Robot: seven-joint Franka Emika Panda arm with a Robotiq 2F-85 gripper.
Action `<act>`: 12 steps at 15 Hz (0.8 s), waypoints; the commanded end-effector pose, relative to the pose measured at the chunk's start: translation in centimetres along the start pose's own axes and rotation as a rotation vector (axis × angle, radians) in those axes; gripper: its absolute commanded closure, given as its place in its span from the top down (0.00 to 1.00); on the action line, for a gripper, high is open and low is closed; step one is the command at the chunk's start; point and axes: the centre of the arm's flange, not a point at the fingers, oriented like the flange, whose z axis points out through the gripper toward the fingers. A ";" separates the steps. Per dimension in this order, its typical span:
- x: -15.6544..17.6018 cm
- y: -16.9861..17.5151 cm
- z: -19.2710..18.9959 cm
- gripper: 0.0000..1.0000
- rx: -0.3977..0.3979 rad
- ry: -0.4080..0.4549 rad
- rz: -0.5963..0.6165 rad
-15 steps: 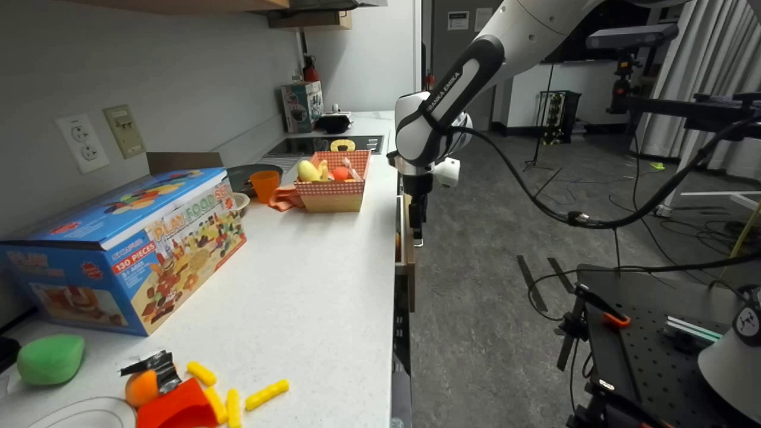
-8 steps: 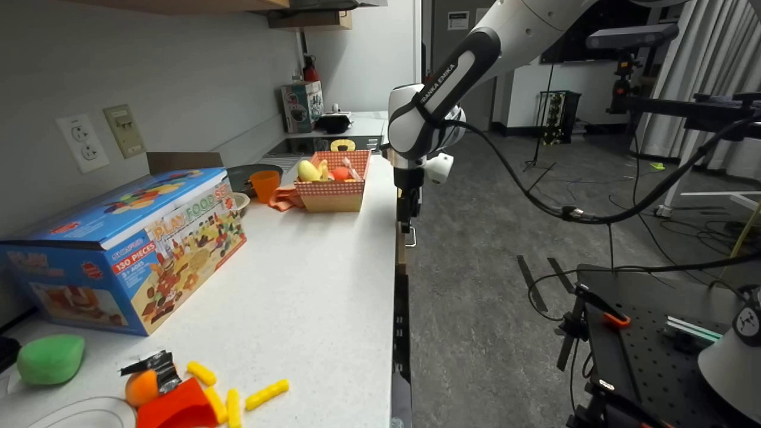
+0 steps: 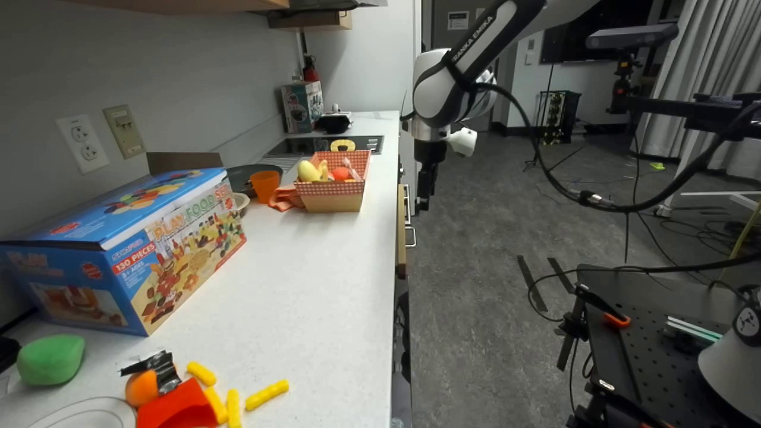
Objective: Open the drawer, then put the purple and pineapple plushies in the drawer and then close the drawer
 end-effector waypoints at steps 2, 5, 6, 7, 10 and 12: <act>-6.9 -3.2 -7.5 1.00 -0.022 0.122 -0.038; -9.7 -5.4 -10.0 1.00 -0.035 0.182 -0.044; -10.9 -6.0 -10.6 1.00 -0.039 0.201 -0.040; -12.0 -6.5 -11.0 1.00 -0.035 0.212 -0.037; -10.5 -5.6 -10.3 1.00 -0.031 0.180 -0.021; -11.8 -6.0 -10.7 1.00 -0.027 0.190 -0.019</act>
